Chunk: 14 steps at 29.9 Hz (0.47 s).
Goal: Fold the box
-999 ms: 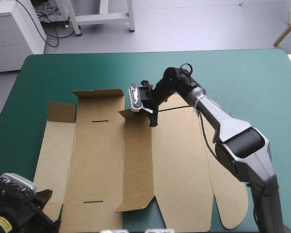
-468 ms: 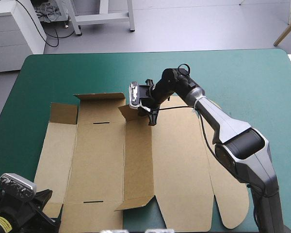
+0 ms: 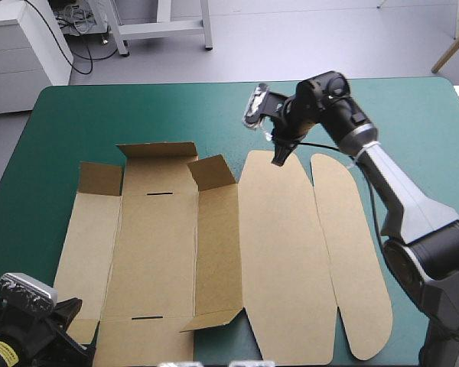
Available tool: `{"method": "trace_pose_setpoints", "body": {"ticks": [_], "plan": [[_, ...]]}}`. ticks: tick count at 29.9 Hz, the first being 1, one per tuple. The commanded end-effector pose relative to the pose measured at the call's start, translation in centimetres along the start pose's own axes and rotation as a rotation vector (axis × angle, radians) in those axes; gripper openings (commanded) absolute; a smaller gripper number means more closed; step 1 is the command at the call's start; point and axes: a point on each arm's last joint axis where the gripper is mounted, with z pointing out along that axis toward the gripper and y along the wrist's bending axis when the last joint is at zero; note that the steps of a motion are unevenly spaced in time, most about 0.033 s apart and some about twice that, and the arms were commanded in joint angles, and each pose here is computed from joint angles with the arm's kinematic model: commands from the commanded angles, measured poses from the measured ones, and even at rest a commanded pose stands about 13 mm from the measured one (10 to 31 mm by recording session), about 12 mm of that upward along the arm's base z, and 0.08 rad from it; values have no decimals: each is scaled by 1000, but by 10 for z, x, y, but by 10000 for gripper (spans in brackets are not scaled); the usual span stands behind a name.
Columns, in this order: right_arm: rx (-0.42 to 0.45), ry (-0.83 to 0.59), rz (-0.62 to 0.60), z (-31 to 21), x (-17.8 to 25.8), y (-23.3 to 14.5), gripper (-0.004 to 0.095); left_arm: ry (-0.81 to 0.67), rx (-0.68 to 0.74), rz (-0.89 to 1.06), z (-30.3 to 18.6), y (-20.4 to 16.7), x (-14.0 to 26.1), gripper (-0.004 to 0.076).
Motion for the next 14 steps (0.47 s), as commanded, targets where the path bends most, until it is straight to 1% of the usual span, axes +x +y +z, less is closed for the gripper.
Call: {"method": "trace_pose_setpoints", "body": {"ticks": [1, 3, 4, 6, 10, 12, 14], "plan": [[140, -41, 172, -72, 23, -21, 208, -68, -3, -19, -5, 1, -11, -10], [184, -51, 251, -95, 39, -27, 123, -68, -5, -20, -5, 1, -11, -10], [199, -55, 273, -104, 45, -27, 101, -68, -5, -20, -5, 1, -11, -10], [244, -56, 362, -128, 66, -28, 36, -68, -5, -21, -5, 1, -11, -10], [303, -41, 548, -161, 105, -19, 3, -68, -4, -47, -5, 1, -11, -10], [323, -39, 731, -174, 126, -8, 1, -68, -2, -47, -5, 1, -11, -10], [332, -38, 842, -186, 144, 10, -5, -68, -2, -47, -5, 1, -11, -10]]}}
